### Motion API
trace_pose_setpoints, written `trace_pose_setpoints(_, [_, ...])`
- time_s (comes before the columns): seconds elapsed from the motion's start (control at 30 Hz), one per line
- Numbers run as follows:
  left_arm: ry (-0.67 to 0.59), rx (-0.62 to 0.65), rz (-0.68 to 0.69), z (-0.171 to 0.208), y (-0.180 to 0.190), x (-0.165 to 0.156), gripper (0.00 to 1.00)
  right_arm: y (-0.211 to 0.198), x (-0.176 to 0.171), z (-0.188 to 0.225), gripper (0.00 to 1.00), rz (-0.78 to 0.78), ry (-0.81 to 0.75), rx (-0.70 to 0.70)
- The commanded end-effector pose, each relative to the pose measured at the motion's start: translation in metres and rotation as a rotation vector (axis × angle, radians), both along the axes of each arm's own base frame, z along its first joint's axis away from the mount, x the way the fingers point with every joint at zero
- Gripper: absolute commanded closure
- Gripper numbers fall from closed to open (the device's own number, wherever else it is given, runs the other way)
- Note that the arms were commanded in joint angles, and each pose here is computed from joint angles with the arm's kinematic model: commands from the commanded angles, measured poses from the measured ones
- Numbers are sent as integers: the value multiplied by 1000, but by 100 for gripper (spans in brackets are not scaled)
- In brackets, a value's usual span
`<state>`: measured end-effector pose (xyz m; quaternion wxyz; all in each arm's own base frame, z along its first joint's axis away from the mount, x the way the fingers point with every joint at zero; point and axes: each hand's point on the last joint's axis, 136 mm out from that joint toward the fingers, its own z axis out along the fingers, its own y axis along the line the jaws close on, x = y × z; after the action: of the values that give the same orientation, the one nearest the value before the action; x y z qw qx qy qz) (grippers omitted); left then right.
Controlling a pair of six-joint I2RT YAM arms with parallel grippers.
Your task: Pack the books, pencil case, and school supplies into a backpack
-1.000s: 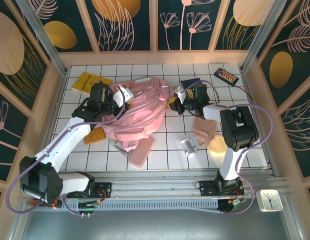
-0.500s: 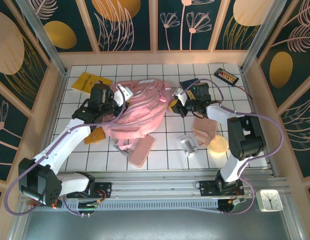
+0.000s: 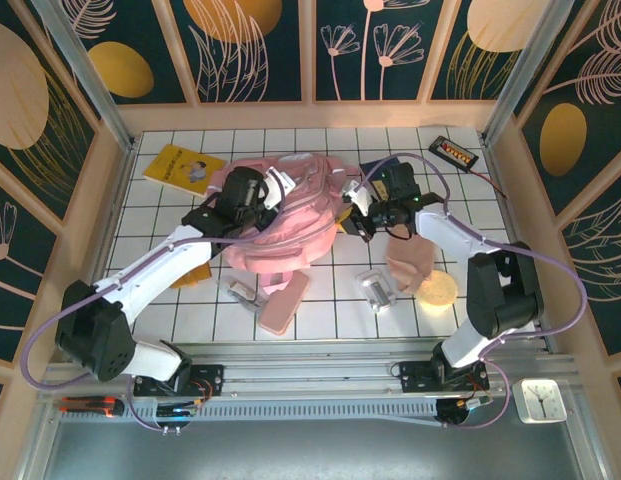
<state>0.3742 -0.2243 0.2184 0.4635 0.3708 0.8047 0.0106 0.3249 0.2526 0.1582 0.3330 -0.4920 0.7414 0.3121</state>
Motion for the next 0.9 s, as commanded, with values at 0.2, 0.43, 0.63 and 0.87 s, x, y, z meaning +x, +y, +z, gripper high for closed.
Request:
trace_pose_setpoints(0.2, [-79,-142,191,44,-38,34,100,23,-23,12,100,-239,253,-68])
trace_pose_setpoints(0.43, [26,-182,285,32,-56,48,100,11,-10,17,100,-613,542,50])
trace_pose_setpoints(0.63, [4,-125,333,37,-56,55,100,4,-5,59,100,-671,657,265])
trace_pose_setpoints(0.87, [-6,-81,377,42,-52,63,100,-10,-14,87,100,-597,730,282])
